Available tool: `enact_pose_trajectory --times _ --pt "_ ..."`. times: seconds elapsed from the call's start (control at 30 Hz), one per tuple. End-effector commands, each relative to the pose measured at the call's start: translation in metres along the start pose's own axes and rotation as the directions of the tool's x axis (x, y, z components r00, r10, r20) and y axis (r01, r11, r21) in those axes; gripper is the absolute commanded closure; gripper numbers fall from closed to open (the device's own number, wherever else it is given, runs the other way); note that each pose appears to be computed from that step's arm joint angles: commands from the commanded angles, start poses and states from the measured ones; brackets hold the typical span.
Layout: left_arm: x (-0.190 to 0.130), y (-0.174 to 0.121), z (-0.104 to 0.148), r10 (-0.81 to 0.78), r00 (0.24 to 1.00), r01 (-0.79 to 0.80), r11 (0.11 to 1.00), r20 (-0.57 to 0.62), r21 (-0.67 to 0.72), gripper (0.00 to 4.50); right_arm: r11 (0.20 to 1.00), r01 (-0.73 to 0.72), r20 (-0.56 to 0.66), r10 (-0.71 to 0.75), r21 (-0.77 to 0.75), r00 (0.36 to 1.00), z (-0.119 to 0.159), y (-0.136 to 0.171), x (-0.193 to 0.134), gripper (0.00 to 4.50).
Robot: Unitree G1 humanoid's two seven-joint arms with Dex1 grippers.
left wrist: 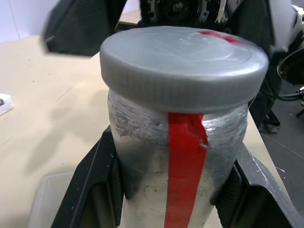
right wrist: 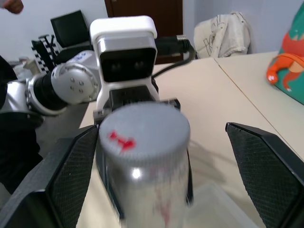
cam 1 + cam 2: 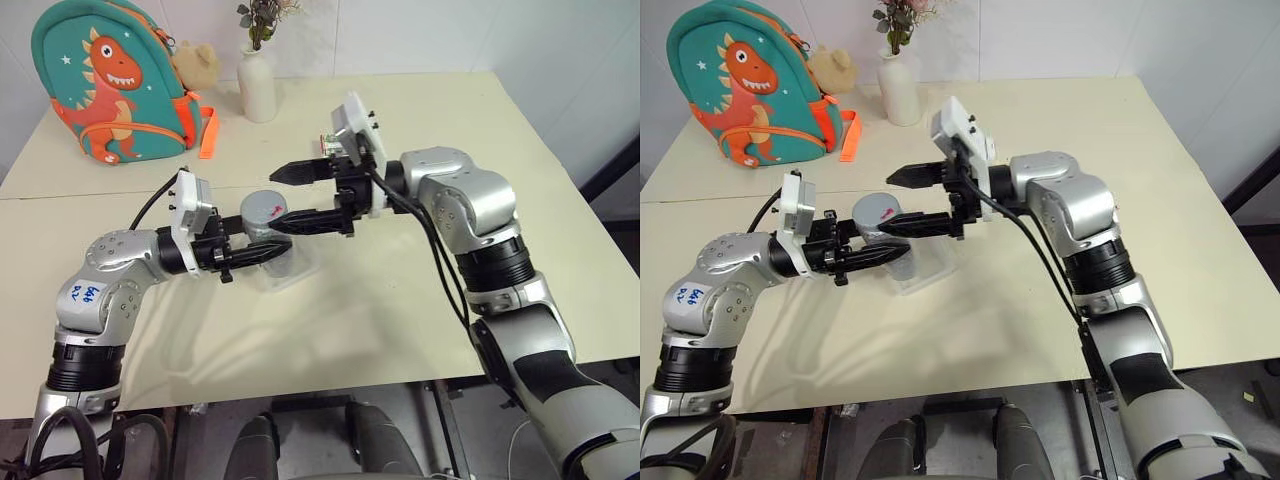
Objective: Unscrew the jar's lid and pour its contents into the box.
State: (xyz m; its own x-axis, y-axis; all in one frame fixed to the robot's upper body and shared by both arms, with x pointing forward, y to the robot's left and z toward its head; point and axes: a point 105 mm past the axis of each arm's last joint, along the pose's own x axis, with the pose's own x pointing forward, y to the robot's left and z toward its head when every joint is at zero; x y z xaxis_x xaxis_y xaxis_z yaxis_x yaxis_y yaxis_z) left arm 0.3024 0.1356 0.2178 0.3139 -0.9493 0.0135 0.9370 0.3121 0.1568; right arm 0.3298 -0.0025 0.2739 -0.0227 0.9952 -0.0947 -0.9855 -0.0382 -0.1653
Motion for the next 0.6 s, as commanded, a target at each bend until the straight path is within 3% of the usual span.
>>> enact_pose_trajectory --times 0.03,0.33,0.6 --pt "0.002 -0.012 0.013 -0.061 0.998 0.060 0.996 0.026 0.062 2.52 0.995 0.103 0.013 -0.103 0.002 0.995 0.001 -0.015 -0.028 0.04" --pt "0.000 -0.011 0.012 -0.055 0.998 0.054 0.997 0.020 0.060 2.52 0.994 0.105 0.010 -0.105 0.037 0.994 0.000 -0.018 -0.049 0.04" --pt "0.000 -0.010 0.013 -0.053 0.998 0.052 0.997 0.016 0.057 2.52 0.996 -0.083 0.126 0.081 0.014 0.989 0.028 0.023 -0.015 0.04"
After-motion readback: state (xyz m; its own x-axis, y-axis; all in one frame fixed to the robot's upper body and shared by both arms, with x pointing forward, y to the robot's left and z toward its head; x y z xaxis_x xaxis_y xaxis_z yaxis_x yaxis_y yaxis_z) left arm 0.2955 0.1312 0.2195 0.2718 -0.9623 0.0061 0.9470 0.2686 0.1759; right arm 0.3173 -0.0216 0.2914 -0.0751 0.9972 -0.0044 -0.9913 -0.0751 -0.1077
